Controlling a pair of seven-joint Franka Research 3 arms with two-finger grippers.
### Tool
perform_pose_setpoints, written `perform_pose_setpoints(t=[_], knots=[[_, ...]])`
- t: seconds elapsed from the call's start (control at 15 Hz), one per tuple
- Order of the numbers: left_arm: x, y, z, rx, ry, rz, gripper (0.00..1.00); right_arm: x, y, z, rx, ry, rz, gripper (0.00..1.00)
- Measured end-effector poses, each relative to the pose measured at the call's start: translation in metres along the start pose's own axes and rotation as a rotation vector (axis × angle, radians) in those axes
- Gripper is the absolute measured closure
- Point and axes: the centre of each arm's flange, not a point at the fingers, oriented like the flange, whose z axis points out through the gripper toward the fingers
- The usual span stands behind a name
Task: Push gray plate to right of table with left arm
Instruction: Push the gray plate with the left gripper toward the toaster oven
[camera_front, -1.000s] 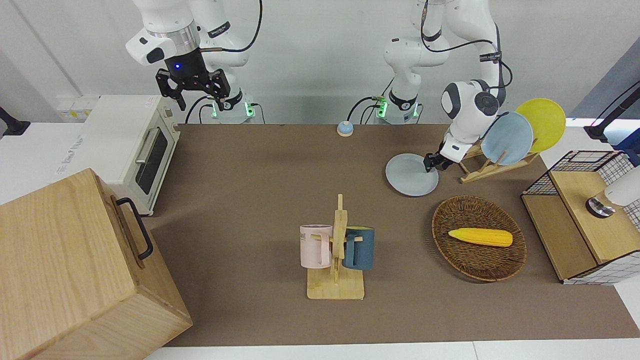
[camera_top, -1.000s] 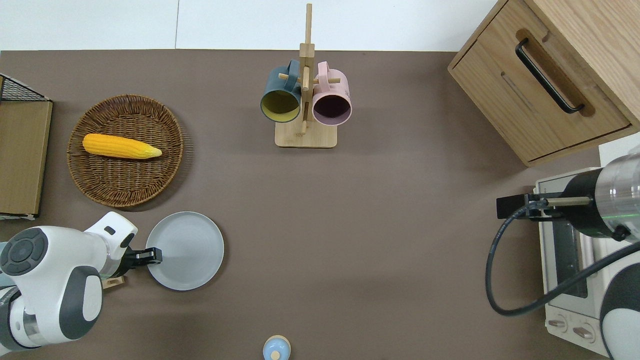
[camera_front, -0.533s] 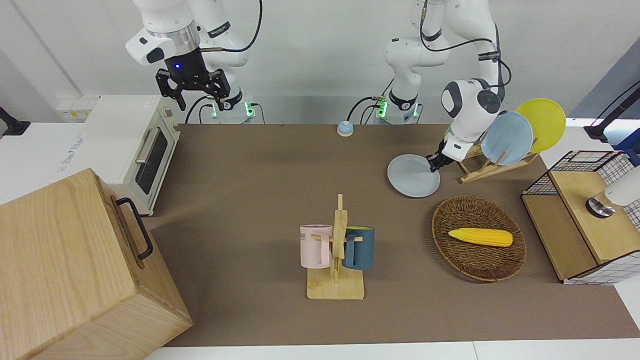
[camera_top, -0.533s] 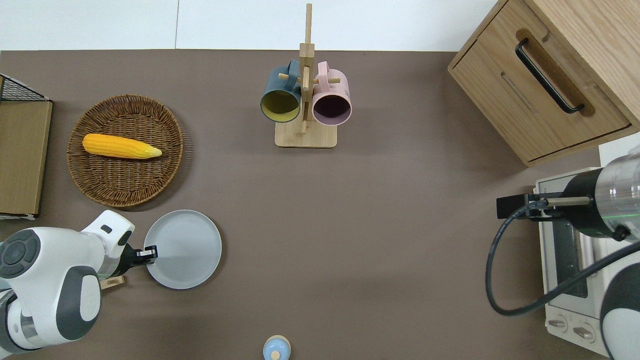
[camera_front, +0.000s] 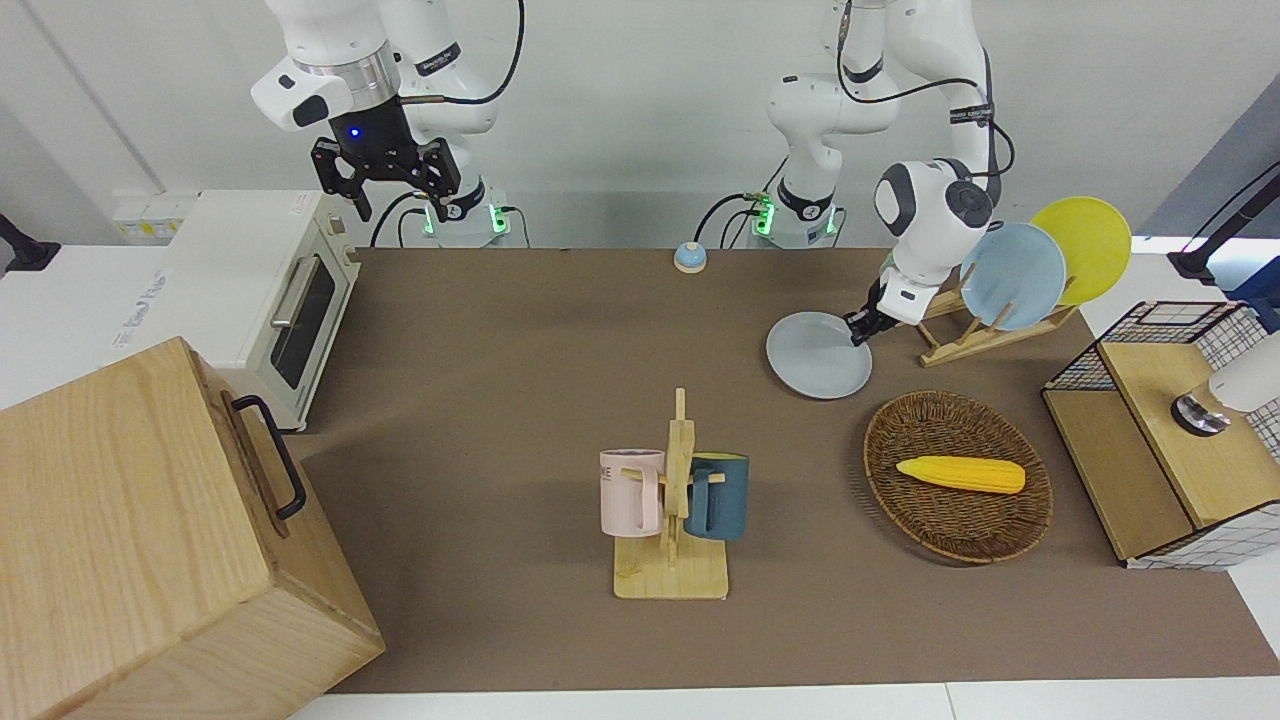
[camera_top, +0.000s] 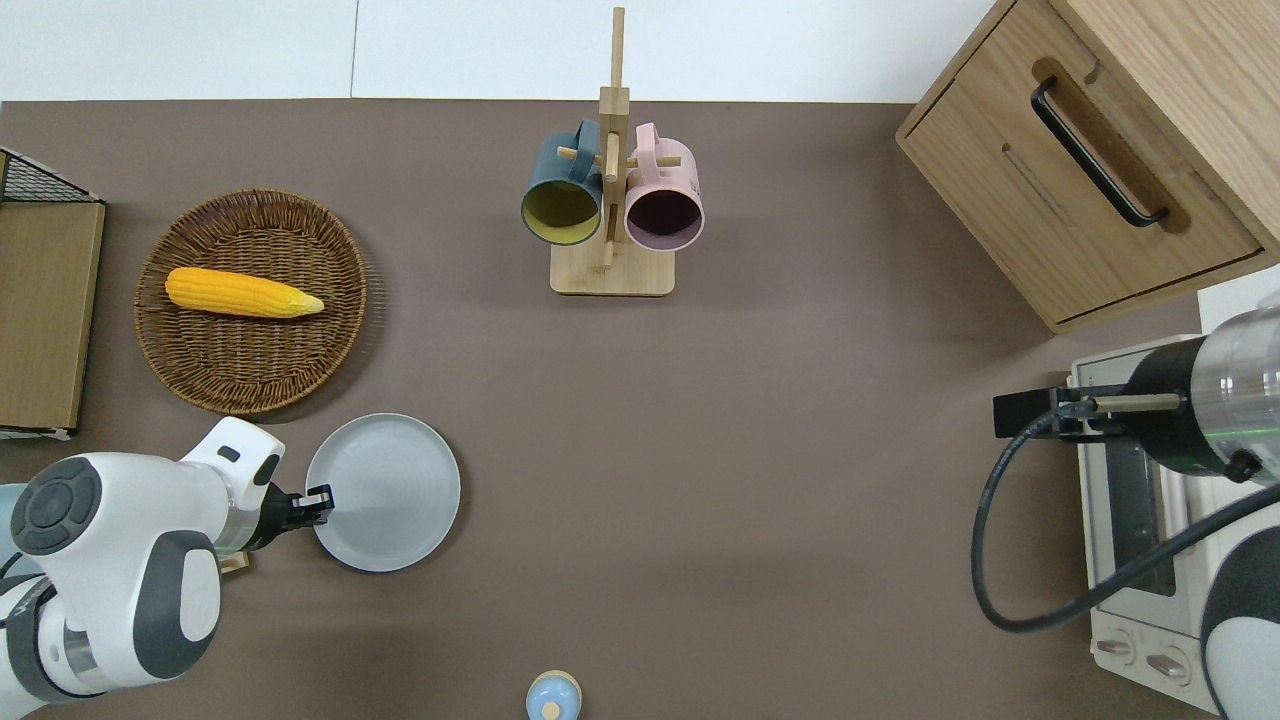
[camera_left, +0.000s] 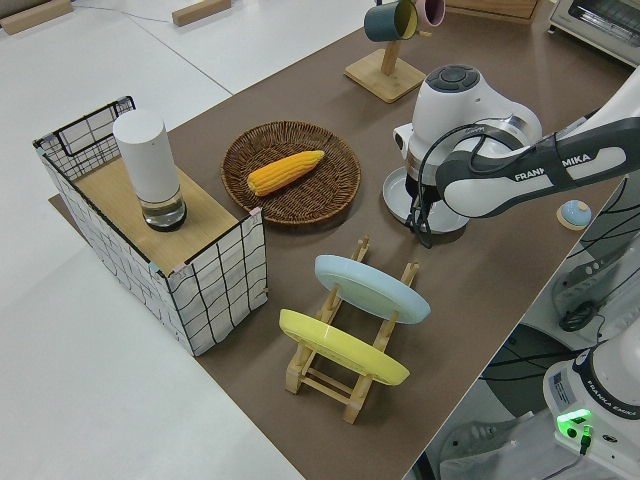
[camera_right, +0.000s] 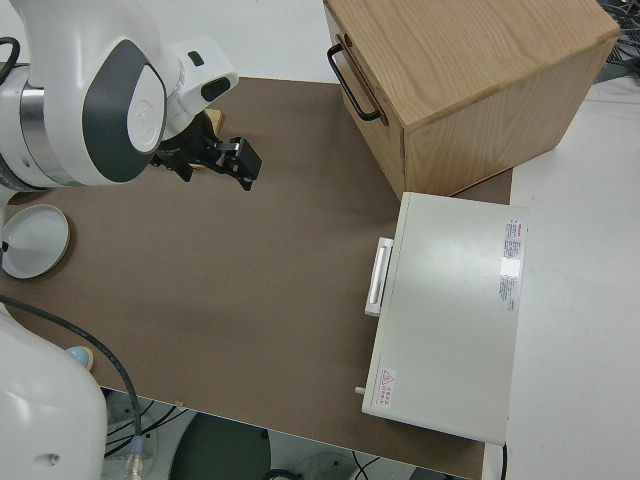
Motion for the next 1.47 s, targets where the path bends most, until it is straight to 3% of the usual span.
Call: perform_pose_setpoints(t=[0.8, 1.47], knots=[[-0.033, 0.089, 0.017, -0.066, -0.038, -0.043, 0.96, 0.0, 0.0, 0.0, 0.0, 0.0, 0.0, 0.0], [-0.075, 0.18, 0.03, -0.096, -0.008, -0.065, 0.96, 0.0, 0.0, 0.0, 0.0, 0.0, 0.0, 0.0]])
